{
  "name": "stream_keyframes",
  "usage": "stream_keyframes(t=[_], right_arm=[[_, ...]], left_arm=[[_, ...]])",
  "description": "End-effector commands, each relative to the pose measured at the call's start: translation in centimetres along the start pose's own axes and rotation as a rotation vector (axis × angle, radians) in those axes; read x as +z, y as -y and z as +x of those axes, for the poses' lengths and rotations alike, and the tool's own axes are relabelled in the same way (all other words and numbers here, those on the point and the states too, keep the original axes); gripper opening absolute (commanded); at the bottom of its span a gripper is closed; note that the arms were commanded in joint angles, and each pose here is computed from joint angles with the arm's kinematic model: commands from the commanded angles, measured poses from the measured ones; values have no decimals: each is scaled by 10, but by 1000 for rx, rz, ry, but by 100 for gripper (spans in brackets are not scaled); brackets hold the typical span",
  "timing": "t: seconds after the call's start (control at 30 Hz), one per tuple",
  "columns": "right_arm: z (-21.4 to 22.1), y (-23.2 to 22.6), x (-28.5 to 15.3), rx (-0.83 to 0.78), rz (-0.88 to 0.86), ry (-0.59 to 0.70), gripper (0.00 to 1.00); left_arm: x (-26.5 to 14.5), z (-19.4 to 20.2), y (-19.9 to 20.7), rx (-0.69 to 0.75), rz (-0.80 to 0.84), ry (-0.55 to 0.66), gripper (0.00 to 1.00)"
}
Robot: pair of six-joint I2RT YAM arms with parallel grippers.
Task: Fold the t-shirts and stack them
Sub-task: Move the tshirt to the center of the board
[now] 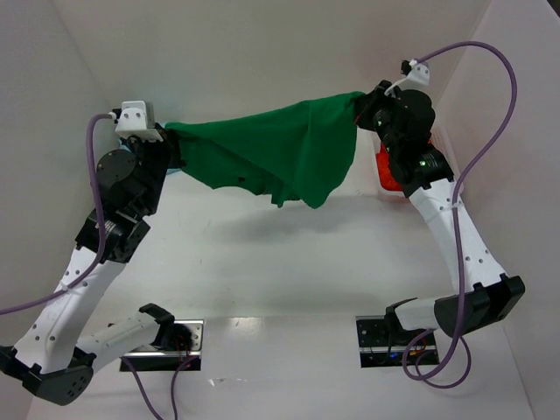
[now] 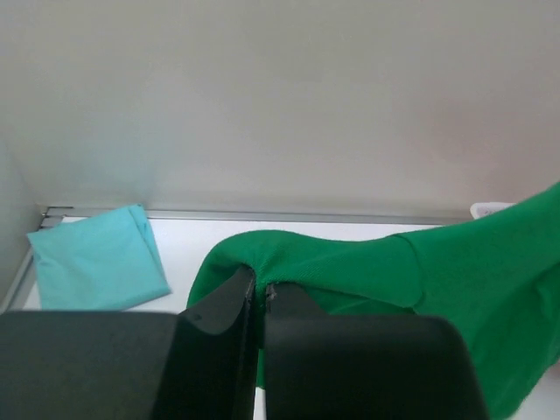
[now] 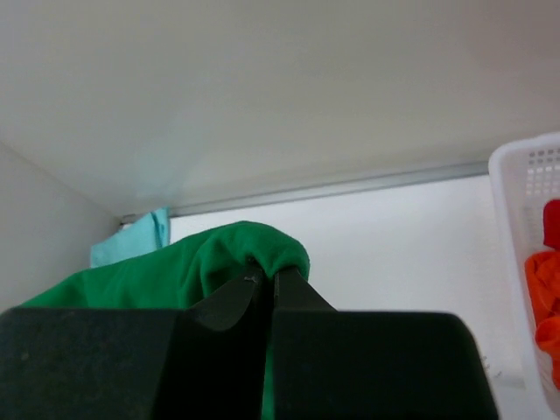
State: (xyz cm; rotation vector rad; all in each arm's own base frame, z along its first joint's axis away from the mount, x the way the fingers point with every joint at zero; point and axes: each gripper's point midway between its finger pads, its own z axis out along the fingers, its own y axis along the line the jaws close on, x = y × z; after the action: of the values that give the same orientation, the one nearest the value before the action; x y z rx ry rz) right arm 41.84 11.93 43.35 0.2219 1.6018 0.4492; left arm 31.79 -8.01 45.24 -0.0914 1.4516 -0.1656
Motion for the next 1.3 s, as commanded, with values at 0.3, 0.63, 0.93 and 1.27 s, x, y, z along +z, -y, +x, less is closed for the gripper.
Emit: stream_keyframes(t=[0.3,0.63,0.93,1.27], right_arm=[[115,62,-2,-25,140,-222,9],[192,72,-34,108,120,-413,11],[237,105,-58,80,241,-539,32],[256,114,-60,68,281,-609,33]], left_arm=[[5,-52,1,7,-11,101,0],[17,-41,19,15,63,52,0],[21,45,34,-17,141,-146,0],[20,143,43,-45,185,-366,0]])
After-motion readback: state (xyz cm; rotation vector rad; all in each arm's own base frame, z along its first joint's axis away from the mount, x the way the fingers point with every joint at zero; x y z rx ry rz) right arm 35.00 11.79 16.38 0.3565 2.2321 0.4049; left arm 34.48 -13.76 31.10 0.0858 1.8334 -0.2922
